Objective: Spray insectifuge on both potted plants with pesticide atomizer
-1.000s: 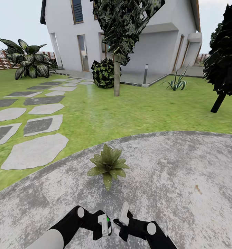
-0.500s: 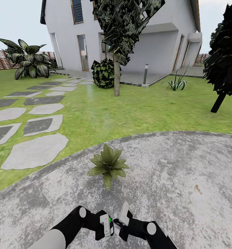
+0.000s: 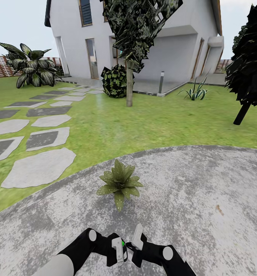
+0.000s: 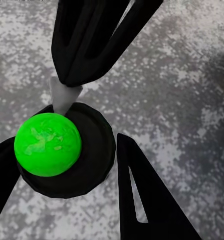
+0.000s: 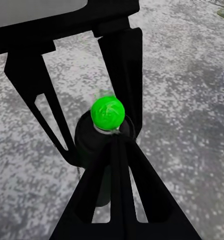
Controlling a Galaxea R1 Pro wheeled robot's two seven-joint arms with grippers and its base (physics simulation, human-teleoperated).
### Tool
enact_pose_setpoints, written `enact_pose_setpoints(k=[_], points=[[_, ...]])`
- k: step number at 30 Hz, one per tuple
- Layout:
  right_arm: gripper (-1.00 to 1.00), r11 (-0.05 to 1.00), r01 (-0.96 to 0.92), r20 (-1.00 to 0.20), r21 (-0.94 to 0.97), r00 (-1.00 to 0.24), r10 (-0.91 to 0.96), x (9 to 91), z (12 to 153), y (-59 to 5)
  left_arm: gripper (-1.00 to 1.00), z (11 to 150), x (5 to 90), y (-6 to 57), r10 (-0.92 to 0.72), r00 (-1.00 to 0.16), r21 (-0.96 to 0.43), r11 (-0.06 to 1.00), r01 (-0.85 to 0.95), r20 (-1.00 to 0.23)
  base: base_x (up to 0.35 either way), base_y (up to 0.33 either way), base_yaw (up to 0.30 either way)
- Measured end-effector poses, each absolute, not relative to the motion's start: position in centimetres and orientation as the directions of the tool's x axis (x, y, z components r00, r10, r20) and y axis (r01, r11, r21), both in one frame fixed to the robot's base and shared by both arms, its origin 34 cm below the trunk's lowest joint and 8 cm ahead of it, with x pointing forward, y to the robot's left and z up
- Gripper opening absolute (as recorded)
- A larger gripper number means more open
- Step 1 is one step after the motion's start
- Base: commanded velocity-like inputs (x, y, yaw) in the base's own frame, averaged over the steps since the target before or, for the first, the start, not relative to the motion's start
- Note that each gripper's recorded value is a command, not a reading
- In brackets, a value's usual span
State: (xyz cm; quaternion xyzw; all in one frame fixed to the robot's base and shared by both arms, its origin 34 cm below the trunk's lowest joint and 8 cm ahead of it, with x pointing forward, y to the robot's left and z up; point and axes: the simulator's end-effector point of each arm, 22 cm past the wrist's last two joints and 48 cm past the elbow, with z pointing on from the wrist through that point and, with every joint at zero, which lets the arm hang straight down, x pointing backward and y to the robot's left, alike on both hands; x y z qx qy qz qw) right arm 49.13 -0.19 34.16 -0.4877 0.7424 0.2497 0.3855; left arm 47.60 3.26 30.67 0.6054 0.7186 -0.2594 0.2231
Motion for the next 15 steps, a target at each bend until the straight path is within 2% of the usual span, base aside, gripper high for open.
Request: enact_pose_setpoints(k=[15], points=[[-1.0,0.4,-0.917,-0.816,-0.005,-0.227,-0.532,49.15,34.17,-0.19,-1.0,30.64,47.56,3.29,0.755,-0.168,-0.103,0.132,0.986,-0.634,0.0,0.0,0.0]])
